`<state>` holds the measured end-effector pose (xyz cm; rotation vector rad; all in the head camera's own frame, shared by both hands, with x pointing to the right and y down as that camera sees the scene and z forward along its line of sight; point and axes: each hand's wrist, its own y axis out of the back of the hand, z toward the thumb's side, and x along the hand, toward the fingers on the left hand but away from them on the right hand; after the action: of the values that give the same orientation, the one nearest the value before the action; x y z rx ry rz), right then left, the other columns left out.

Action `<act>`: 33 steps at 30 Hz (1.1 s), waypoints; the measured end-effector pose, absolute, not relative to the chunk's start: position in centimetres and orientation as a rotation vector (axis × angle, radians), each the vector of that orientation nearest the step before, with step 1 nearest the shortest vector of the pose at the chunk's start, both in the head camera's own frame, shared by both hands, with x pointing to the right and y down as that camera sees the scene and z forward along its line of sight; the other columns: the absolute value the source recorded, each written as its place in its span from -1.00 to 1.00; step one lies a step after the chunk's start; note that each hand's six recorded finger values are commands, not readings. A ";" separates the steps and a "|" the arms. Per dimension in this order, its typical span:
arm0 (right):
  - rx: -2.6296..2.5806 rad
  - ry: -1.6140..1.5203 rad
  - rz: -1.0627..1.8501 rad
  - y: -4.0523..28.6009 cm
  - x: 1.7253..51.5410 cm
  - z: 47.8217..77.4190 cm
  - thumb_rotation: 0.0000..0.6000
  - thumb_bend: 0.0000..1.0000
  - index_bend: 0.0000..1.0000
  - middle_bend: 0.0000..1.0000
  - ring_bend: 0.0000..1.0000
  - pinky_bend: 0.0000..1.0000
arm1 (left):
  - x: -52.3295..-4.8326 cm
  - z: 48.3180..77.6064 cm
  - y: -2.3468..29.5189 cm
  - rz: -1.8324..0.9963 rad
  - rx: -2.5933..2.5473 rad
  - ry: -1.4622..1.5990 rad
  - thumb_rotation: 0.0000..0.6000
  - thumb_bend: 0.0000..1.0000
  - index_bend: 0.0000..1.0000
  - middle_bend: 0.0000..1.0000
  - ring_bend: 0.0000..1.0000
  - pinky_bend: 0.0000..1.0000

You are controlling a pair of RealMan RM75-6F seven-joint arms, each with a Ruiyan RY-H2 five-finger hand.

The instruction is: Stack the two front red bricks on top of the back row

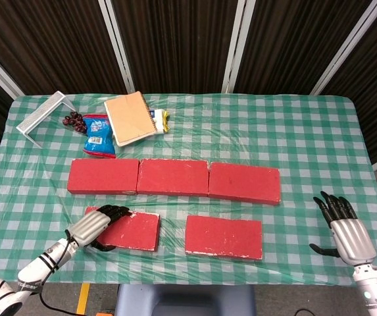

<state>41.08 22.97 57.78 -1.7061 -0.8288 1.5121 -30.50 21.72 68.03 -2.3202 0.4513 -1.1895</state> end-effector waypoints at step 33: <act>-1.690 -0.803 1.560 22.4 41.1 59.1 1.00 -0.83 -1.00 -1.00 -1.00 -1.00 | -25.0 68.7 7.6 -1.195 -2.125 0.615 1.00 -0.41 -0.78 0.01 -0.21 0.40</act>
<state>41.11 22.37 59.10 -1.6896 -0.8028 1.5598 -24.96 7.61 68.68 -2.1248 0.6148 -1.1950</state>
